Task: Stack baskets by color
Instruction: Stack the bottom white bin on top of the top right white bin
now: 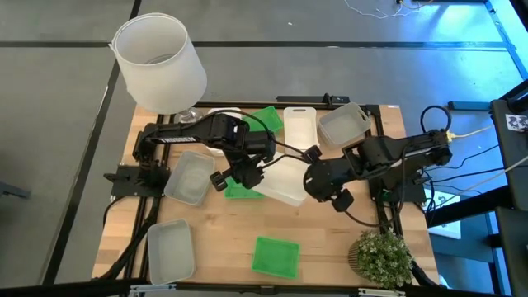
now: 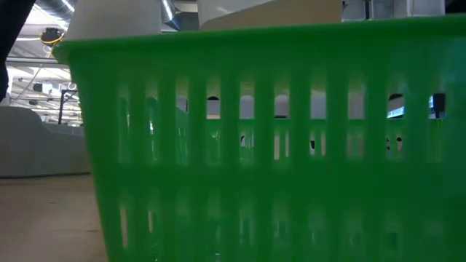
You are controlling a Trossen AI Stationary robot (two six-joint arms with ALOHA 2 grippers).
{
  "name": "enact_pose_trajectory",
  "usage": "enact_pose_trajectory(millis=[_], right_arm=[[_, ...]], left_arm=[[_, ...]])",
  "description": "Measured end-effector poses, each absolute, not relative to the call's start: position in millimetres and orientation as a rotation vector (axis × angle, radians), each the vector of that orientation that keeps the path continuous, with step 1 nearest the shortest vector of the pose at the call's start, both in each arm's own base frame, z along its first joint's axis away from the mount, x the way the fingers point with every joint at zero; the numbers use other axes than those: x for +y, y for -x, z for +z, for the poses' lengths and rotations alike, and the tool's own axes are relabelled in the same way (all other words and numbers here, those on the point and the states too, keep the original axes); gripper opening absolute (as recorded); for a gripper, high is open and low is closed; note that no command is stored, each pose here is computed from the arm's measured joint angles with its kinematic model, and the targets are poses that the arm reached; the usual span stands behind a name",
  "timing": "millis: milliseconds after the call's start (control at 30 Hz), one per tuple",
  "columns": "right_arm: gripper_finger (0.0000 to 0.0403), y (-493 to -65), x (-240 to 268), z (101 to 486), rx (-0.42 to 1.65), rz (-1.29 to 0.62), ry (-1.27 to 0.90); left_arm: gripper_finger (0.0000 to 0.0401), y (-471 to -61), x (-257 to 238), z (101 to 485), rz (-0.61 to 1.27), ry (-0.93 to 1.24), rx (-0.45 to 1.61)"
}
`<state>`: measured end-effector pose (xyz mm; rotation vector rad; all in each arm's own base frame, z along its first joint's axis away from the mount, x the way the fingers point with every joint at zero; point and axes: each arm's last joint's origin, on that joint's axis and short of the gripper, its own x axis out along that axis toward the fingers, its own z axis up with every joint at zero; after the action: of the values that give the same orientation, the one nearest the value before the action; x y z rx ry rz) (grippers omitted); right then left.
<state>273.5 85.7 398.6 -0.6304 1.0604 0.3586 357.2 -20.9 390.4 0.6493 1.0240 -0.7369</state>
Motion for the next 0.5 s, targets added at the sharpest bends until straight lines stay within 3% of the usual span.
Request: enact_pose_trajectory(millis=[333,500], right_arm=[[0.0152,-290.2,89.8,381.2,1.13,0.37,0.64],[0.0113,-295.2,91.6,375.2,1.153,0.378,0.644]], left_arm=[[0.0,-355.9,-20.9,391.6,-0.74,-0.648,1.021],[0.0,-355.4,-20.9,391.4,-0.741,-0.647,1.026]])
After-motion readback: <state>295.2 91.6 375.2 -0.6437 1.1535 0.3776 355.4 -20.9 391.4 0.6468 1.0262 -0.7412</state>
